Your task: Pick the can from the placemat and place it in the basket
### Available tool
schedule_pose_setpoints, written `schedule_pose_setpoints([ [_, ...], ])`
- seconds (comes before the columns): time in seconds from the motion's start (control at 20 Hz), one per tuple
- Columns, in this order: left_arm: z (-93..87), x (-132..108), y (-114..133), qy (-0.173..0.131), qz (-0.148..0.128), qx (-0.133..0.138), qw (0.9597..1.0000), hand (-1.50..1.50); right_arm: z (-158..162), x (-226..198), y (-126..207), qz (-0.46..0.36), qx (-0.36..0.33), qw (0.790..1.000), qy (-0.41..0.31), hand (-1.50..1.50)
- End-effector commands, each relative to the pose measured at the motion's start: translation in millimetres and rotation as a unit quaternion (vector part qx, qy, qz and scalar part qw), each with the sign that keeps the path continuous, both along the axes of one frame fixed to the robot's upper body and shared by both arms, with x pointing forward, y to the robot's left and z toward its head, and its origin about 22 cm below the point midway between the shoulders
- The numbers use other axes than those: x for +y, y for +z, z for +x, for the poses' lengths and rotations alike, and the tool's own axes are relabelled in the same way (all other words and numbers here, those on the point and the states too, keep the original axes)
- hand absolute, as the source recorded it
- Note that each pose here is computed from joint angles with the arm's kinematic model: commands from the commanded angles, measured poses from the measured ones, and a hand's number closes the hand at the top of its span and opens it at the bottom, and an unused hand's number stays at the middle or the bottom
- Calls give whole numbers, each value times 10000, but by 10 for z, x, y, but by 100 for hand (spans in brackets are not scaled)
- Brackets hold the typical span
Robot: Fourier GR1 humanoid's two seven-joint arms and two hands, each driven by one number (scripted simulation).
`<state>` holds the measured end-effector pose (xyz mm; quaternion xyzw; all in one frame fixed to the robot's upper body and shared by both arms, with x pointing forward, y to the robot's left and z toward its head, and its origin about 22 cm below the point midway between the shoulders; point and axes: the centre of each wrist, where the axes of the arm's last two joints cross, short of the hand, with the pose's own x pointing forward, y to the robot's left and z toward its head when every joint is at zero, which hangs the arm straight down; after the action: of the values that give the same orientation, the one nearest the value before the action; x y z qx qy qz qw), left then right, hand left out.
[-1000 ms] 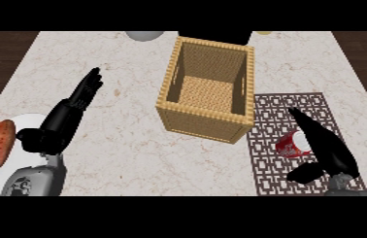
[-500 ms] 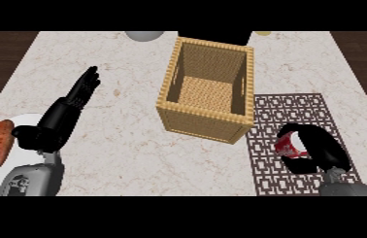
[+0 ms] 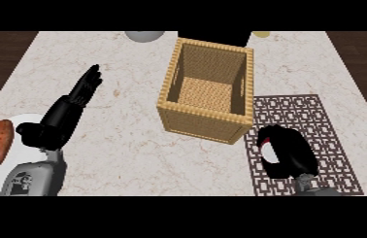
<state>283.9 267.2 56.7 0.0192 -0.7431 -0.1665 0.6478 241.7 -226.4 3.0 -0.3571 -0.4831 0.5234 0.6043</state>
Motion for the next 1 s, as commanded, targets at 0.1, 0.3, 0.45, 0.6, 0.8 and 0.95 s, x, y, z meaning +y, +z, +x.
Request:
schedule_pose_setpoints([
  [0.1, 53, -81, 4, -230, -18, 30, 9997, 0, -416, 1378, -47, 114, 73, 9954, 951, 150],
  [0.3, 84, -166, 39, -235, 10, -25, 9997, 0, -806, 1842, 28, 260, -195, 9953, 916, 150],
  [0.45, 22, -133, -26, -241, 14, -13, 9997, 0, -1088, 2062, 157, 817, -259, 9933, 771, 150],
  [0.6, 66, -139, -1, -216, -13, -4, 9998, 0, -1374, 2183, 251, 1759, -302, 9815, 692, 150],
  [0.8, 43, -113, -10, -174, 5, 76, 9998, 0, -1439, 2236, 534, 2934, -1265, 9452, 669, 150],
  [0.95, 43, -53, -26, -108, 27, 79, 9999, 0, -1488, 2242, 690, 3468, -1615, 9218, 629, 150],
])
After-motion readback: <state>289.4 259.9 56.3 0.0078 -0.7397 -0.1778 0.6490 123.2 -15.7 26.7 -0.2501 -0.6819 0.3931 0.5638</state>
